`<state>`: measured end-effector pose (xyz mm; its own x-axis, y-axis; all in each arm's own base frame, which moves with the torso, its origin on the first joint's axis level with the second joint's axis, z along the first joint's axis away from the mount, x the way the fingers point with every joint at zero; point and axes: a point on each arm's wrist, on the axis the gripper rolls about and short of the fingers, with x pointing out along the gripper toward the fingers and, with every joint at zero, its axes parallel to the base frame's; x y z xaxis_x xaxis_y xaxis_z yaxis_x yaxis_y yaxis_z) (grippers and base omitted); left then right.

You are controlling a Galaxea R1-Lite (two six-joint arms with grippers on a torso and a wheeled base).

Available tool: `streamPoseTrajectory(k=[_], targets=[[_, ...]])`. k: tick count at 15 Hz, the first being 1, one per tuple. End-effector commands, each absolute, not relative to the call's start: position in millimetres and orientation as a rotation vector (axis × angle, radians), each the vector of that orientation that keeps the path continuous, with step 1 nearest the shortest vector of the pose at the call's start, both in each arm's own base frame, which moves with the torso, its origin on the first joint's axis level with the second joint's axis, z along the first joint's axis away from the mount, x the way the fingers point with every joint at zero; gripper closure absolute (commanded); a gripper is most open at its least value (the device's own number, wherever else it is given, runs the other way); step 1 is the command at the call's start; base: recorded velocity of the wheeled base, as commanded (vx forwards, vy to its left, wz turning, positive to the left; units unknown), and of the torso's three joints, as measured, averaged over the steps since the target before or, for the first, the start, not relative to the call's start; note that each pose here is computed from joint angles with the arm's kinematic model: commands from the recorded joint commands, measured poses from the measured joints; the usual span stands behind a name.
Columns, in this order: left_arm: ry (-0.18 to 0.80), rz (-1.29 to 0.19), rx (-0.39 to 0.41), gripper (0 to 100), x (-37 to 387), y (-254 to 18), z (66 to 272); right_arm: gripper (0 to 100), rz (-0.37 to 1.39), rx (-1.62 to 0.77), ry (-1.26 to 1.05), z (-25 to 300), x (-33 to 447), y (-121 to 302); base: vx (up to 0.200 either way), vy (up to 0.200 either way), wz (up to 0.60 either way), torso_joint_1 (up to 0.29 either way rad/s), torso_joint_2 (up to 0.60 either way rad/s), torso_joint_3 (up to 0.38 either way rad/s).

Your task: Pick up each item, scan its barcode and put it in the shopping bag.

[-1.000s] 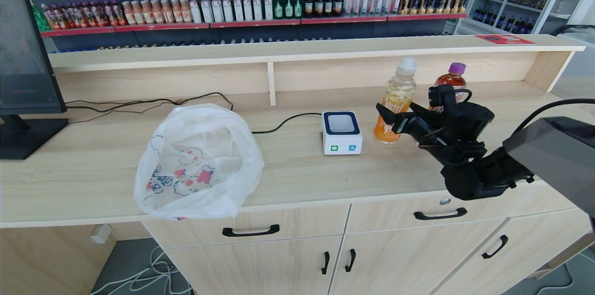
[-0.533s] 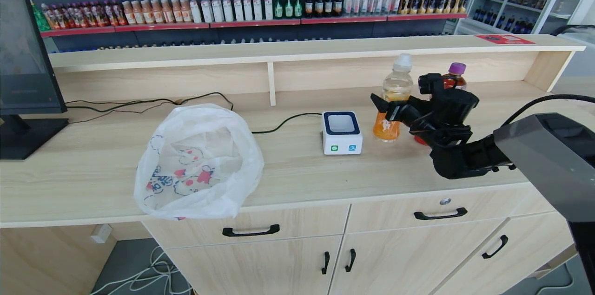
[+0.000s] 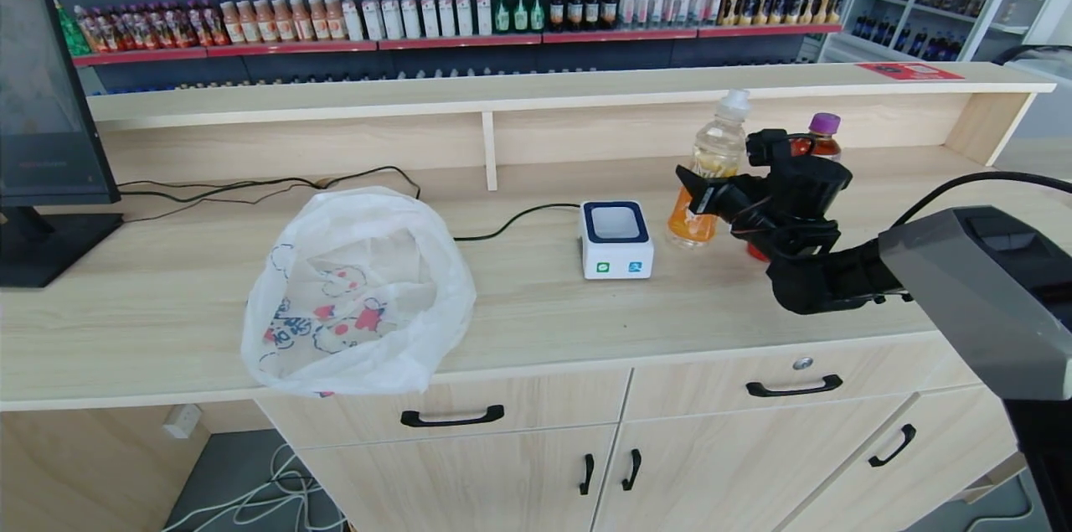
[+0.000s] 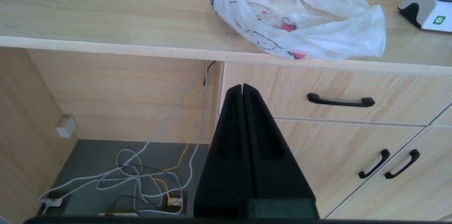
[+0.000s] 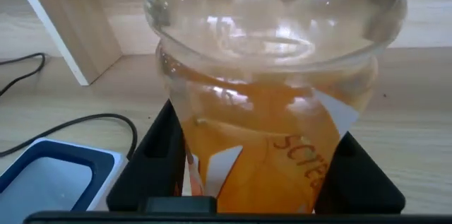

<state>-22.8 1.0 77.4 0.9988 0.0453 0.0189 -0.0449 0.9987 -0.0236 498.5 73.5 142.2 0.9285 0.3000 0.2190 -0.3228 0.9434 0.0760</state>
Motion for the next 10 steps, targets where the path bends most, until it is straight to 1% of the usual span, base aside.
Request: streamPoseTrajectory(k=[1, 3, 6, 8, 10], targets=[[-0.020, 0.046, -0.023, 100, -22.8, 1.0, 77.5, 100, 0.323, 0.111, -0.244, 155.0, 495.8, 74.3, 0.000, 0.000, 0.00, 0.000, 0.00, 0.000], [-0.020, 0.046, -0.023, 100, -22.8, 1.0, 77.5, 100, 0.325, 0.112, -0.279, 167.8, 491.4, 73.6, 0.000, 0.000, 0.00, 0.000, 0.00, 0.000], [-0.017, 0.046, -0.023, 100, -22.7, 1.0, 77.4, 100, 0.333, 0.112, -0.334, 197.5, 475.2, 77.9, 0.000, 0.000, 0.00, 0.000, 0.00, 0.000], [-0.019, 0.046, -0.023, 100, -22.8, 1.0, 77.4, 100, 0.346, 0.118, -0.355, 219.0, 455.1, 85.3, 0.000, 0.000, 0.00, 0.000, 0.00, 0.000], [-0.019, 0.046, -0.020, 100, -22.8, 1.0, 77.4, 100, 0.363, 0.117, -0.379, 240.1, 422.0, 88.7, 0.000, 0.000, 0.00, 0.000, 0.00, 0.000]])
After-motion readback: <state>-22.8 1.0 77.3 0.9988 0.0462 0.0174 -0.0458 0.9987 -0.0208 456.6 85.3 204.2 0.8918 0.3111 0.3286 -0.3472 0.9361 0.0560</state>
